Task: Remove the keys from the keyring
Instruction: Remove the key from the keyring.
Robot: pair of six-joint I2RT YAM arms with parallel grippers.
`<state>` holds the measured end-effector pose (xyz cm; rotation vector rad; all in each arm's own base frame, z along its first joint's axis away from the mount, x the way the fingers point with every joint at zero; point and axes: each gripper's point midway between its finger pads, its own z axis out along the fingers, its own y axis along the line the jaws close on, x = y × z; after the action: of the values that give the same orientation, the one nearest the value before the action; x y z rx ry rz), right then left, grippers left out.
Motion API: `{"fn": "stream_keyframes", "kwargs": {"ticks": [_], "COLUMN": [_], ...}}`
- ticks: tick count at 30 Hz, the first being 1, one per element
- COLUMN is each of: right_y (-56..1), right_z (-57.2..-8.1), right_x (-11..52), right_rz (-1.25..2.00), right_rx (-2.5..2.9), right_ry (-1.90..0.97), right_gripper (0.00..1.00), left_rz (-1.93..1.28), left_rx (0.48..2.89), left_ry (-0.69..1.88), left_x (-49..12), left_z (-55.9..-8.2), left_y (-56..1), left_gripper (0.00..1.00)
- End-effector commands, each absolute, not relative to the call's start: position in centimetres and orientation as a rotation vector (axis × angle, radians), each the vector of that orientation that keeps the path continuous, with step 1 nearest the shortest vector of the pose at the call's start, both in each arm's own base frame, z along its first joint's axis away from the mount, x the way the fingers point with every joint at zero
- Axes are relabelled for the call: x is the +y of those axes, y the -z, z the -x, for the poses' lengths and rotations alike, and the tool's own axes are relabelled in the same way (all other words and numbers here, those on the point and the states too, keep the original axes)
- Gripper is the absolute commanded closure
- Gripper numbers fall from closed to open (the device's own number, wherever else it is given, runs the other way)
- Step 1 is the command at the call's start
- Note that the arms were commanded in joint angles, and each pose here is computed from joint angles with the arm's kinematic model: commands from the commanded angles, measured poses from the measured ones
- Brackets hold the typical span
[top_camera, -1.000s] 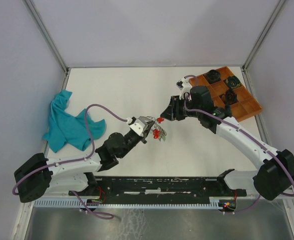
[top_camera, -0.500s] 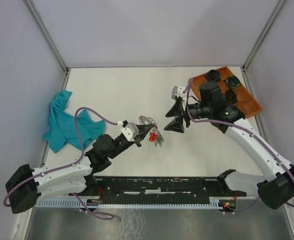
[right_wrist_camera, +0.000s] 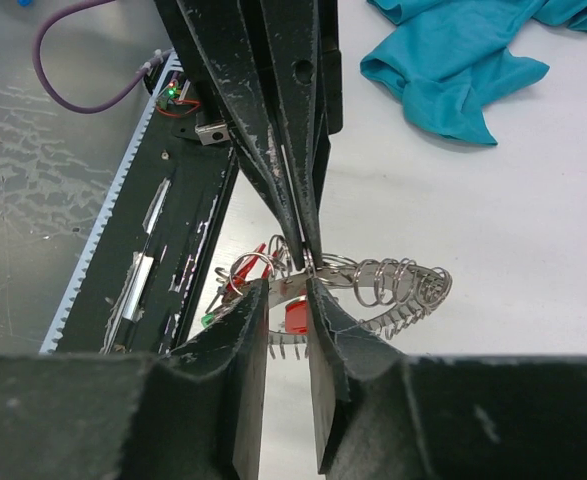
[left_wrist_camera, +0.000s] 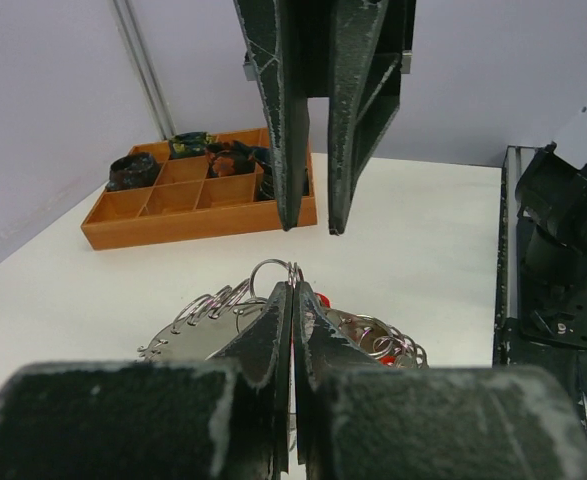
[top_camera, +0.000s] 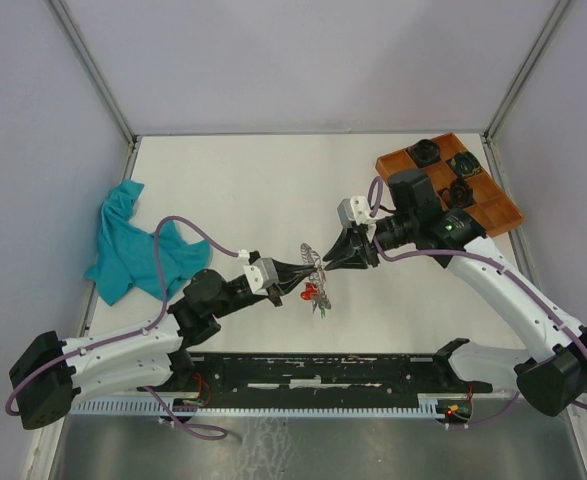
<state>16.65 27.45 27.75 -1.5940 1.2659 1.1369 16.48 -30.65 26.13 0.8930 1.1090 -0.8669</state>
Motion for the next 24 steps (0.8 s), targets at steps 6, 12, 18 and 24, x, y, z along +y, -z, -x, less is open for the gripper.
{"fn": "stream_keyframes", "kwargs": {"ticks": [6,12,18,24], "right_y": [-27.9,-26.7,-26.3,-26.2], "right_z": [-16.8,-16.8,-16.9,-16.8], "right_x": [27.8,27.8,28.1,28.4], "right_rz": [1.567,1.577,1.574,1.567], "right_rx": [1.271,1.297,1.314,1.317], "right_ry": [-1.155,-1.167,-1.181,-1.197], "right_gripper": [0.79,0.81,0.78,0.75], "left_rz": [-0.822,-0.811,-0.809,-0.808], "left_rx": [0.981,0.975,0.97,0.969], "left_ry": [0.931,0.937,0.946,0.956], "left_x": [-30.1,-30.0,-30.0,-30.1], "left_z": [-15.6,-15.5,-15.4,-15.3], "left_y": [-29.9,-30.0,-30.1,-30.1], "left_gripper": [0.97,0.97,0.97,0.97]}}
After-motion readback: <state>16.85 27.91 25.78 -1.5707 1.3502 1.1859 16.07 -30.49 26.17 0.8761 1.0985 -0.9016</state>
